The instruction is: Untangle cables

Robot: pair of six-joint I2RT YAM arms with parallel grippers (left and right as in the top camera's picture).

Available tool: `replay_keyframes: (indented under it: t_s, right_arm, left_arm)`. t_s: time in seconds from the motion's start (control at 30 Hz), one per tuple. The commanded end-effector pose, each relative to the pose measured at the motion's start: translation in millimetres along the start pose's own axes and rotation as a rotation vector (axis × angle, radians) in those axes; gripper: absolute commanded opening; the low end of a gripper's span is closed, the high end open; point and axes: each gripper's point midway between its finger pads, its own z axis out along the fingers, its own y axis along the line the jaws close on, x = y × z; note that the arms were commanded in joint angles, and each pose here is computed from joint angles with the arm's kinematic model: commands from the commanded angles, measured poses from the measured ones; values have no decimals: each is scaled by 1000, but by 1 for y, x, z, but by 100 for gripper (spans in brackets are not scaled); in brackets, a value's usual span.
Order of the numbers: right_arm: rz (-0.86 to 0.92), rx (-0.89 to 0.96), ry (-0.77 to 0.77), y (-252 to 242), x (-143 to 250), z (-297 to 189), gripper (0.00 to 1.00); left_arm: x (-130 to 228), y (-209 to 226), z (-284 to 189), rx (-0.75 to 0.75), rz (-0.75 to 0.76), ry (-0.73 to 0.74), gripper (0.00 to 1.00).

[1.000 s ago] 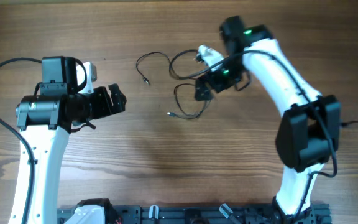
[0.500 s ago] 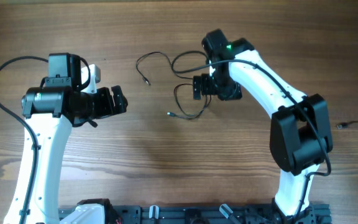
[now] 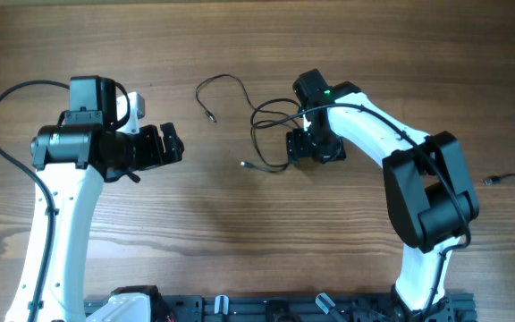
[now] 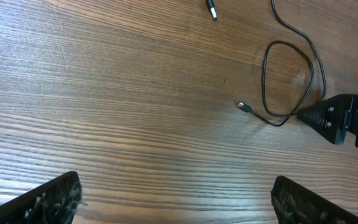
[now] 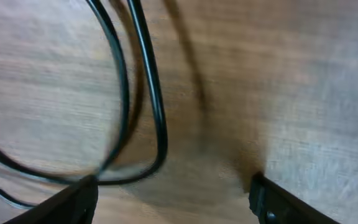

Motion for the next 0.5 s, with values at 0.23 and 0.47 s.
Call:
replay_keyframes:
  t_s: [0.23,0.47]
  right_arm:
    - [67,-148,-52,28,-18,13,76]
    - [78,-132,-24,17,2,39,50]
  left_arm:
    - [3,1,3,5,14,17,100]
    - [8,2,2,0,8,38,100]
